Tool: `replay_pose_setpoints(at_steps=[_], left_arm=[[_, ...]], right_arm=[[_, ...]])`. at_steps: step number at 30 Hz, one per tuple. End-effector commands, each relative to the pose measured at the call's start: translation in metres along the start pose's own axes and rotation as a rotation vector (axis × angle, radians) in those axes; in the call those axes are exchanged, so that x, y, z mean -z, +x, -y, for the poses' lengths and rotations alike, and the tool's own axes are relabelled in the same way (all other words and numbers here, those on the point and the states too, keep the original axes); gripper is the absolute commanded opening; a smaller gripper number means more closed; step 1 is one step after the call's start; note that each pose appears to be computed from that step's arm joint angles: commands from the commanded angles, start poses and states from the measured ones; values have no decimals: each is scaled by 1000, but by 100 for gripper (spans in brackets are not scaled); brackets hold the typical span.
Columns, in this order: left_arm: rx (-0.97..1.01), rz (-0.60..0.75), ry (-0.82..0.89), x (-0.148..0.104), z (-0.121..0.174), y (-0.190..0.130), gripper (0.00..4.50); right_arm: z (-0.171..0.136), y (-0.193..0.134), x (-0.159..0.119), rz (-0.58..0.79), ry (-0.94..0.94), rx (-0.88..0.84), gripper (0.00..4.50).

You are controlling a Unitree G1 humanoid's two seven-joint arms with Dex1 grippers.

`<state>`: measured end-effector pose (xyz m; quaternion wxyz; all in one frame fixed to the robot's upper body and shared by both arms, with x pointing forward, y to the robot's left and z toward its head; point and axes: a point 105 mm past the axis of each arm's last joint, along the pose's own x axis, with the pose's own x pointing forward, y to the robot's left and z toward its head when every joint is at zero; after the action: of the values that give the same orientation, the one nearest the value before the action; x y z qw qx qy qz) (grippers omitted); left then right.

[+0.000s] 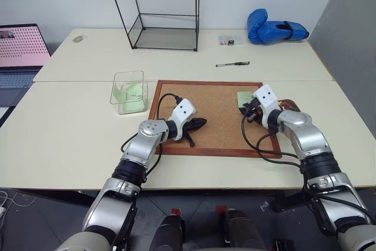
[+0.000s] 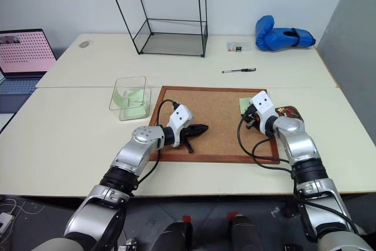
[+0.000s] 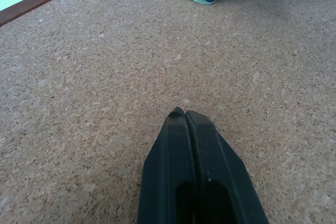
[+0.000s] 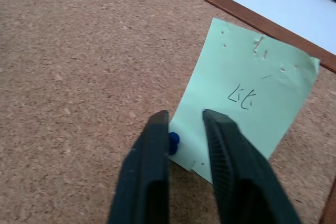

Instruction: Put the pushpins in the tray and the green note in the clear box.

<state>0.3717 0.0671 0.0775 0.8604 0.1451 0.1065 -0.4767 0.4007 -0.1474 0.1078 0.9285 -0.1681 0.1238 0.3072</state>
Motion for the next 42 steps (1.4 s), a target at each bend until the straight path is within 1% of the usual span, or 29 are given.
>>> replay_pose_setpoints(at_steps=[1,2,8,14,30,32,37,39,40,42], left_arm=[[14,-122,-42,35,9,-1,0],[14,-122,-42,35,9,-1,0],[13,-122,-43,35,9,-1,0],[14,-120,-44,35,10,0,0],[4,-109,-50,34,9,2,0],[-7,-76,-62,27,7,2,0],[-5,93,-107,-13,0,-2,0],[0,157,-119,-31,-3,-5,39],[9,183,-127,-39,-4,-7,43],[36,230,-140,-54,-3,-9,87]], right_arm=[[9,-7,-8,21,-35,32,18],[8,-8,-8,20,-34,30,3],[8,-12,-7,23,-30,27,3],[6,-17,-26,107,26,14,3],[-3,-32,-44,132,4,-49,3],[-5,-33,-46,133,-10,-61,3],[-14,-35,-49,126,-125,-92,3],[-18,-36,-50,118,-184,-106,0],[-20,-36,-49,115,-211,-115,0],[-24,-35,-50,115,-259,-133,0]])
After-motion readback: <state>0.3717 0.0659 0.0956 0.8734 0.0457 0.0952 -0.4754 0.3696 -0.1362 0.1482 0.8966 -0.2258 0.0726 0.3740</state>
